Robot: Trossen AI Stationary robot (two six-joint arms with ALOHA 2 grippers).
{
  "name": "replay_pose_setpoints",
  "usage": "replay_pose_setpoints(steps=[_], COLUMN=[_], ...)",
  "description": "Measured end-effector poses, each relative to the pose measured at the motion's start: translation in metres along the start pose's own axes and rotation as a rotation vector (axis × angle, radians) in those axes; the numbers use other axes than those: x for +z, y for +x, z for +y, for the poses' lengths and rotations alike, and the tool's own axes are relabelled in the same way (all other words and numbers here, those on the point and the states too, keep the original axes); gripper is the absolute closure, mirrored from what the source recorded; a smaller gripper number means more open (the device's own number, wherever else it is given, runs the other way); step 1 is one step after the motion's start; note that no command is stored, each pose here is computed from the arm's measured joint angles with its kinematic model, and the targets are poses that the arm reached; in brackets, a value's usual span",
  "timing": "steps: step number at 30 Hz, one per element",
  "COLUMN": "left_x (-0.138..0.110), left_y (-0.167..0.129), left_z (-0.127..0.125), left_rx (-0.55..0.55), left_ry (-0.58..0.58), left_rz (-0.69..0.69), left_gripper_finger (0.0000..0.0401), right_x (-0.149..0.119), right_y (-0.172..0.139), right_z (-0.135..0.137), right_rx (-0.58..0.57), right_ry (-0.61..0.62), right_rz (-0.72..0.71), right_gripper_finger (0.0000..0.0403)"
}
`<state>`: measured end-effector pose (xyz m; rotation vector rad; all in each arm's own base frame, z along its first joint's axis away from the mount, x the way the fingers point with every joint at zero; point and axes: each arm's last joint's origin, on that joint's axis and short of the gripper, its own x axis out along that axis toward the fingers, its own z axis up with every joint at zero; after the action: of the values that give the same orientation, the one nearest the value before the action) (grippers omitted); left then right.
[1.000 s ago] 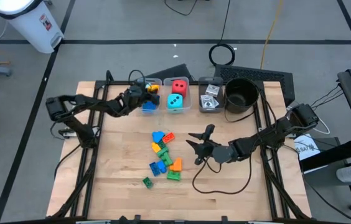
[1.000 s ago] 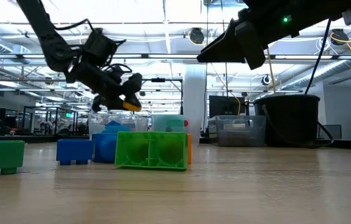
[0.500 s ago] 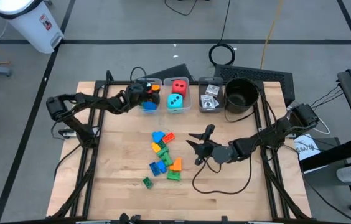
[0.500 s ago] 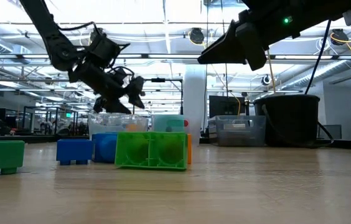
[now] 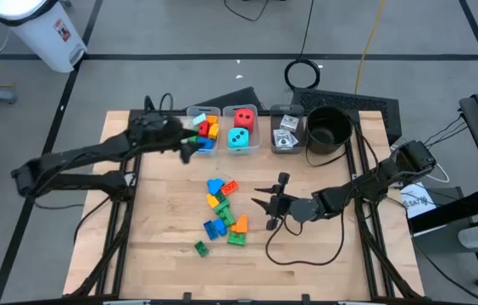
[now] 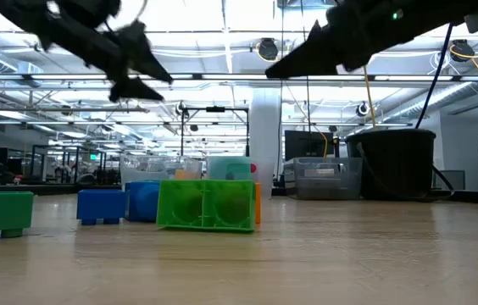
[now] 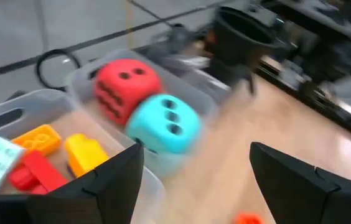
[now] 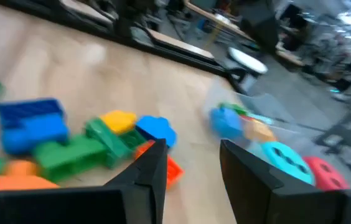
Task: Pick & Place Toys
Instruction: Put the dark yellow game piece into the left transparent bin
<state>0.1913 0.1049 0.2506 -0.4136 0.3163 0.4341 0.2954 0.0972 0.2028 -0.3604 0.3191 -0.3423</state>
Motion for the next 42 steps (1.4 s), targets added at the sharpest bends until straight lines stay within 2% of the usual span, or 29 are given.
replay_pose_setpoints(steps=[3, 7, 12, 14, 20, 25, 29, 35, 38, 42], left_x=[-0.002, -0.016, -0.048, -0.058, -0.071, -0.067, -0.065, -0.065, -0.065, -0.065], left_y=[-0.029, -0.062, -0.088, -0.096, -0.112, -0.116, -0.116, -0.116, -0.116, -0.116], left_z=[-0.016, -0.031, -0.032, -0.029, -0.022, -0.023, -0.024, -0.024, -0.023, -0.023], left_rx=[-0.058, -0.18, -0.297, -0.32, -0.335, -0.379, -0.396, -0.395, -0.395, -0.395], left_ry=[0.083, 0.177, 0.269, 0.274, 0.264, 0.035, -0.043, -0.044, -0.047, -0.04], left_rz=[-0.008, -0.103, -0.172, -0.194, -0.231, -0.245, -0.248, -0.247, -0.247, -0.248], left_gripper_finger=[0.0104, 0.0102, 0.0098, 0.0099, 0.0096, 0.0096, 0.0098, 0.0094, 0.0094, 0.0093], right_x=[0.003, 0.006, 0.009, 0.009, 0.009, 0.009, 0.009, 0.008, 0.008, 0.007], right_y=[-0.002, -0.004, -0.004, -0.003, -0.001, -0.001, 0.0, 0.004, 0.003, 0.003], right_z=[-0.001, -0.005, -0.011, -0.013, -0.016, -0.016, -0.017, -0.022, -0.022, -0.021], right_rx=[0.053, 0.115, 0.202, 0.199, 0.182, 0.183, 0.177, 0.152, 0.162, 0.167], right_ry=[0.04, 0.106, 0.181, 0.19, 0.195, 0.192, 0.187, 0.031, 0.061, 0.192], right_rz=[-0.014, -0.021, -0.023, -0.027, -0.024, -0.028, -0.027, -0.033, -0.032, -0.011], right_gripper_finger=[0.0288, 0.0293, 0.0296, 0.0294, 0.0295, 0.0297, 0.0296, 0.0298, 0.0296, 0.0297])
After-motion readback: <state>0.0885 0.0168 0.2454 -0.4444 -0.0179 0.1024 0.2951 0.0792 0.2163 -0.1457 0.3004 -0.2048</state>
